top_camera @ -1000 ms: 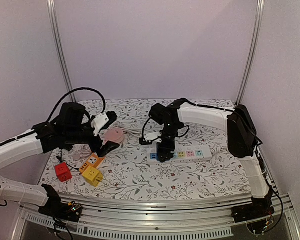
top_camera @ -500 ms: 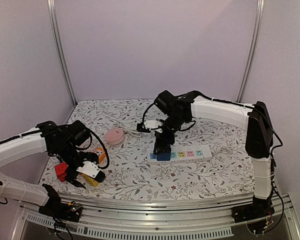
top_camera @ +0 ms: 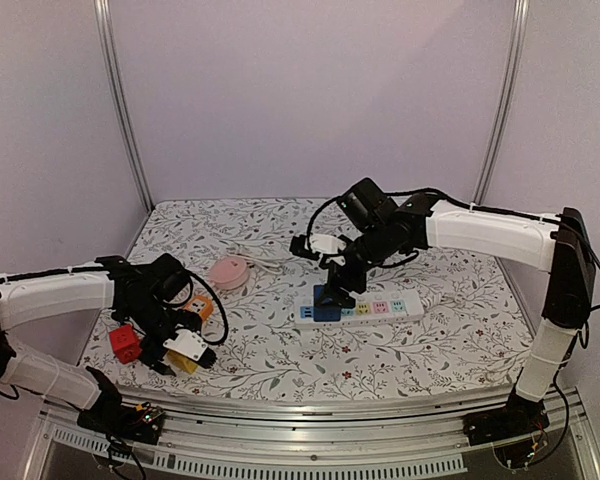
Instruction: Insert the plug
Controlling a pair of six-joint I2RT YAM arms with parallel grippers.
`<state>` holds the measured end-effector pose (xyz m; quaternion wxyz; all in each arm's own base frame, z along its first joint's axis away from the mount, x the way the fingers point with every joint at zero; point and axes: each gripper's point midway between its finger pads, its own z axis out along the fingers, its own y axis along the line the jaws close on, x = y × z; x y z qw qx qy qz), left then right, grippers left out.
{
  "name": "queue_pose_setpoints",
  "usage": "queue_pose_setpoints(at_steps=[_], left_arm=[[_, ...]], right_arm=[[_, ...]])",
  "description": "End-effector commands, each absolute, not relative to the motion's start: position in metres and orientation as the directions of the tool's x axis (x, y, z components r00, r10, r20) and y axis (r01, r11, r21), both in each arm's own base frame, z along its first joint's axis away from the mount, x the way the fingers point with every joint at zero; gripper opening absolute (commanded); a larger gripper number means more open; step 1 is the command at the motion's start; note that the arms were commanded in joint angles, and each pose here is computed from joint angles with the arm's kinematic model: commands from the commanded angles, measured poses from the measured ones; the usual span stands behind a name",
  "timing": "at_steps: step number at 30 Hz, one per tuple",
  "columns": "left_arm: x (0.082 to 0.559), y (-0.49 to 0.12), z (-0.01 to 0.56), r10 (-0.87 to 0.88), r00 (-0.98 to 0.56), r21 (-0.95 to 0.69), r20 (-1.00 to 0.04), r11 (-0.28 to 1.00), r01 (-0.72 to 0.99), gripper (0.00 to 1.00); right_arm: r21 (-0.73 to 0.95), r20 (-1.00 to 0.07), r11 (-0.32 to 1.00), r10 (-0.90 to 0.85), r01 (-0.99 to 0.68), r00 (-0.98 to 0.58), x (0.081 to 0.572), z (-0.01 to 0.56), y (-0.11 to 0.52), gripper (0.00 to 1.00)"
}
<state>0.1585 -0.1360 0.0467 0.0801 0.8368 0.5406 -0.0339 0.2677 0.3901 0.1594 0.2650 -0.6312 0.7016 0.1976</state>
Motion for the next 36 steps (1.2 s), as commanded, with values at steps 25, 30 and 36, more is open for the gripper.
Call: queue_pose_setpoints(at_steps=[25,30,36], left_arm=[[0.245,-0.268,0.356,0.051,-0.336,-0.277,-0.94,0.461,0.843,0.0],[0.238,-0.28,0.386,-0.02,-0.346,-0.329,-0.938,0.365,0.871,0.0],[0.212,-0.29,0.405,-0.003,-0.272,-0.264,-0.962,0.245,0.933,0.0]], right_arm=[[-0.12,-0.983,0.314,-0.17,-0.942,0.069,0.254,0.344,0.4,0.99],[-0.066,-0.986,0.309,0.124,-0.949,0.109,0.231,0.407,0.415,0.99],[0.101,-0.981,0.211,0.184,-0.972,-0.061,0.235,0.41,0.443,0.99]])
